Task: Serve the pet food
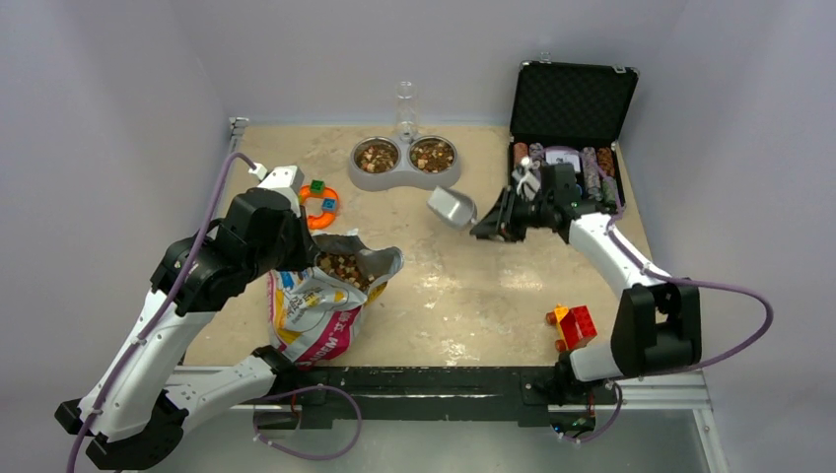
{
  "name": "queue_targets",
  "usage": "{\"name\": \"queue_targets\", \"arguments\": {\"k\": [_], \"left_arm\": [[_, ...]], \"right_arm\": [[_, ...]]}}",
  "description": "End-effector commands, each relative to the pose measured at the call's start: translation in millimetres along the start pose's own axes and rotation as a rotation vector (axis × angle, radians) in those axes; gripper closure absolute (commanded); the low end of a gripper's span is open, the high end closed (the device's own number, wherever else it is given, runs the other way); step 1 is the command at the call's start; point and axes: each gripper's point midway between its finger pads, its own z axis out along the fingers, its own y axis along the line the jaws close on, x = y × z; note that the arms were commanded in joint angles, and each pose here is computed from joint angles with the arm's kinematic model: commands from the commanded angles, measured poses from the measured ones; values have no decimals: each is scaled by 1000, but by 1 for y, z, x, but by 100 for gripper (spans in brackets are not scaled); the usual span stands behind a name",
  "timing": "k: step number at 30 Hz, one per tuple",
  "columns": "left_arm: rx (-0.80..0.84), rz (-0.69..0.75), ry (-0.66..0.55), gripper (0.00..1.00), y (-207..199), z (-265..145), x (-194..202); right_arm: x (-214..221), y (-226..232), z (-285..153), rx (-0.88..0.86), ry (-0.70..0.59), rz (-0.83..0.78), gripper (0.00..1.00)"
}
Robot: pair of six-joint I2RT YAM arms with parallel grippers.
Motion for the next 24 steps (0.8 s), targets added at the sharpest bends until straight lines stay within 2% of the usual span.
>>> {"name": "queue_targets", "arguments": {"k": [1, 10, 15, 17, 24], "left_arm": [[152, -104, -149, 100, -30, -20, -37], [169, -132, -138, 100, -30, -22, -31], [169, -143, -147, 100, -25, -28, -27], [168, -144, -151, 100, -23, -31, -26], [146, -138, -175, 100, -15, -35, -25]], "right_arm": [[57, -7, -9, -145, 67, -14, 100], [111, -82, -16, -69, 37, 101, 100], [125, -123, -22, 77, 15, 193, 99], [125, -134, -27, 145, 5, 202, 94], [113, -140, -41, 278, 15, 167, 64]]}}
